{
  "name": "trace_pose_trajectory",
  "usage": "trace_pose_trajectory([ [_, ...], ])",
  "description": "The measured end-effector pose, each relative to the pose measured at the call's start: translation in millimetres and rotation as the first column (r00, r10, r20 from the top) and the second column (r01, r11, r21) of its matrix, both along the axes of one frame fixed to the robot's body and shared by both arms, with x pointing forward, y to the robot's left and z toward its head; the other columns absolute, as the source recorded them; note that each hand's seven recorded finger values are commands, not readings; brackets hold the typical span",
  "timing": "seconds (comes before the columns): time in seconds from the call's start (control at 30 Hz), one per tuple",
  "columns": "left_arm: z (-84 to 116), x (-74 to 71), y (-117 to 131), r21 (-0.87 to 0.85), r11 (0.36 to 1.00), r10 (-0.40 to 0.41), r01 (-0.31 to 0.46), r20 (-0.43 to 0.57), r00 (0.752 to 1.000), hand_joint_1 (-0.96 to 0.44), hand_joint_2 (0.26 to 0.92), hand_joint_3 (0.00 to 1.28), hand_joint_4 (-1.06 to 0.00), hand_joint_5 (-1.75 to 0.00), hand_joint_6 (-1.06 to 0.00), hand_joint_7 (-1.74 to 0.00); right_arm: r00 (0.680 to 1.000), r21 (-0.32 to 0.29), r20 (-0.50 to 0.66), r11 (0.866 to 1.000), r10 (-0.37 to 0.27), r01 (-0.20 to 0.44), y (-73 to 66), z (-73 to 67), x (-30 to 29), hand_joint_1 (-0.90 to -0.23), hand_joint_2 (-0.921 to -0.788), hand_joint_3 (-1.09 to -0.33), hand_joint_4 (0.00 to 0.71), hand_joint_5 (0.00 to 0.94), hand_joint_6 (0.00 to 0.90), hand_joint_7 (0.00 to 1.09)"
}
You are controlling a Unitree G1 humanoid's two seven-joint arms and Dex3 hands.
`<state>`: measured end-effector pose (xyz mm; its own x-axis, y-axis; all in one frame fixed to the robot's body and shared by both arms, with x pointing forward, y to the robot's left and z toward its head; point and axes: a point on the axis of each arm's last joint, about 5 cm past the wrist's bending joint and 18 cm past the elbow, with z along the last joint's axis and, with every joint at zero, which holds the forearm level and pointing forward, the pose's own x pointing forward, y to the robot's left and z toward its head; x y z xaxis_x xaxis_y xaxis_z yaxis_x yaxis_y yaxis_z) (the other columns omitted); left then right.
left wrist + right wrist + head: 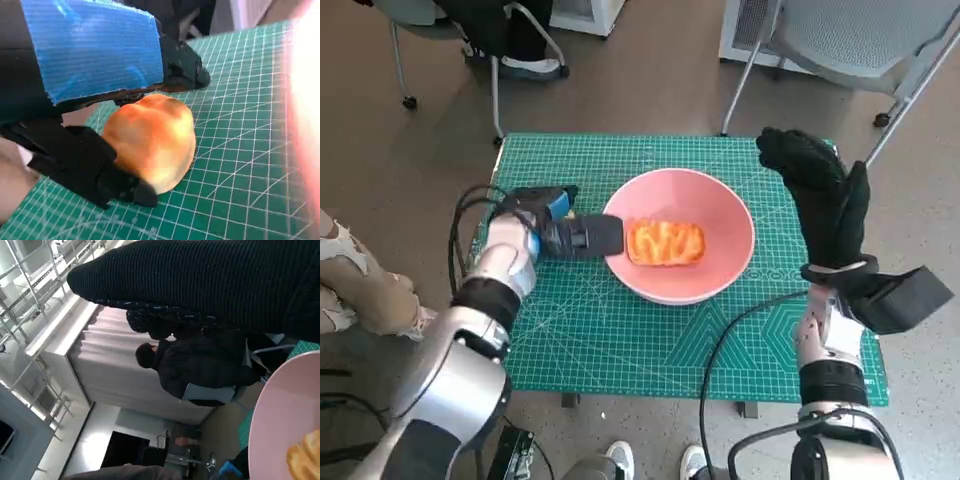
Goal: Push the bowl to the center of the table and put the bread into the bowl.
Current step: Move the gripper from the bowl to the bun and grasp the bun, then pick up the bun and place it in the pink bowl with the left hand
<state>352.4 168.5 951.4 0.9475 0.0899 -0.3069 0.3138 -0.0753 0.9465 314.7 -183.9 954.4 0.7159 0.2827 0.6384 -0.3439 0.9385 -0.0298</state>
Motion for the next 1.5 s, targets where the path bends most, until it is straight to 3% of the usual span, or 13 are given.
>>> trace_pose_trajectory([
  [0.07, -2, -0.7, 0, 0.021, 1.000, -0.017, 0.017, 0.013, 1.000, 0.07, 0.902, 0.29, -0.47, -1.50, -0.45, -1.08, 1.000, 0.000, 0.000, 1.000, 0.000, 0.000, 0.0, 0.2, 0.0, -0.705, -0.921, -0.775, 0.170, 0.001, 0.043, 0.47],
  [0.13, -2, -1.0, 0, 0.026, 0.999, -0.026, 0.025, 0.017, 1.000, 0.04, 0.911, 0.28, -0.47, -1.51, -0.43, -1.17, 1.000, 0.001, 0.000, 1.000, 0.001, -0.001, -0.1, 0.4, 0.0, -0.704, -0.921, -0.775, 0.170, 0.001, 0.043, 0.47],
  [0.53, -3, -1.7, 4, 0.001, 1.000, -0.008, 0.008, 0.010, 1.000, 0.01, 0.921, 0.21, -0.52, -1.51, -0.51, -1.11, 1.000, 0.003, 0.000, 1.000, 0.002, -0.002, 0.0, 0.6, 0.1, -0.690, -0.921, -0.779, 0.169, 0.000, 0.042, 0.47],
  [0.67, -3, -1.6, 5, -0.006, 1.000, -0.001, 0.001, 0.005, 1.000, 0.00, 0.921, 0.18, -0.53, -1.35, -0.53, -1.25, 1.000, 0.003, -0.001, 1.000, 0.003, -0.003, 0.2, 0.5, 0.2, -0.688, -0.921, -0.780, 0.169, 0.000, 0.042, 0.47],
  [0.87, -2, -1.4, 6, -0.016, 1.000, 0.004, -0.004, 0.007, 1.000, 0.00, 0.918, 0.14, -0.58, -1.27, -0.58, -1.24, 1.000, 0.004, -0.006, 1.000, 0.004, -0.004, 0.5, -0.3, 0.2, -0.686, -0.921, -0.781, 0.168, 0.000, 0.041, 0.47],
  [1.0, -1, -1.3, 7, -0.031, 0.999, 0.013, -0.012, 0.009, 1.000, 0.00, 0.909, 0.13, -0.63, -1.36, -0.61, -1.06, 1.000, 0.004, -0.010, 1.000, 0.005, -0.005, 1.0, -1.1, 0.2, -0.686, -0.921, -0.782, 0.168, 0.000, 0.041, 0.47],
  [1.2, -1, -1.2, 9, -0.053, 0.998, 0.022, -0.022, 0.012, 1.000, 0.00, 0.898, 0.15, -0.57, -1.45, -0.68, -0.96, 1.000, 0.004, -0.018, 1.000, 0.008, -0.008, 1.7, -2.5, 0.2, -0.686, -0.921, -0.781, 0.168, 0.000, 0.041, 0.47],
  [1.33, 0, -1.2, 10, -0.059, 0.998, 0.021, -0.021, 0.014, 1.000, 0.00, 0.764, 0.42, -0.51, -1.55, -0.68, -1.02, 1.000, 0.005, -0.023, 1.000, 0.011, -0.011, 2.5, -3.4, 0.2, -0.686, -0.921, -0.781, 0.168, 0.000, 0.041, 0.47],
  [1.5, 0, -1.0, 10, -0.071, 0.997, 0.020, -0.019, 0.018, 1.000, 0.00, 0.647, 0.68, -0.43, -1.68, -0.65, -1.13, 1.000, 0.005, -0.024, 1.000, 0.013, -0.013, 3.1, -3.7, 0.2, -0.686, -0.921, -0.781, 0.168, 0.000, 0.040, 0.47],
])
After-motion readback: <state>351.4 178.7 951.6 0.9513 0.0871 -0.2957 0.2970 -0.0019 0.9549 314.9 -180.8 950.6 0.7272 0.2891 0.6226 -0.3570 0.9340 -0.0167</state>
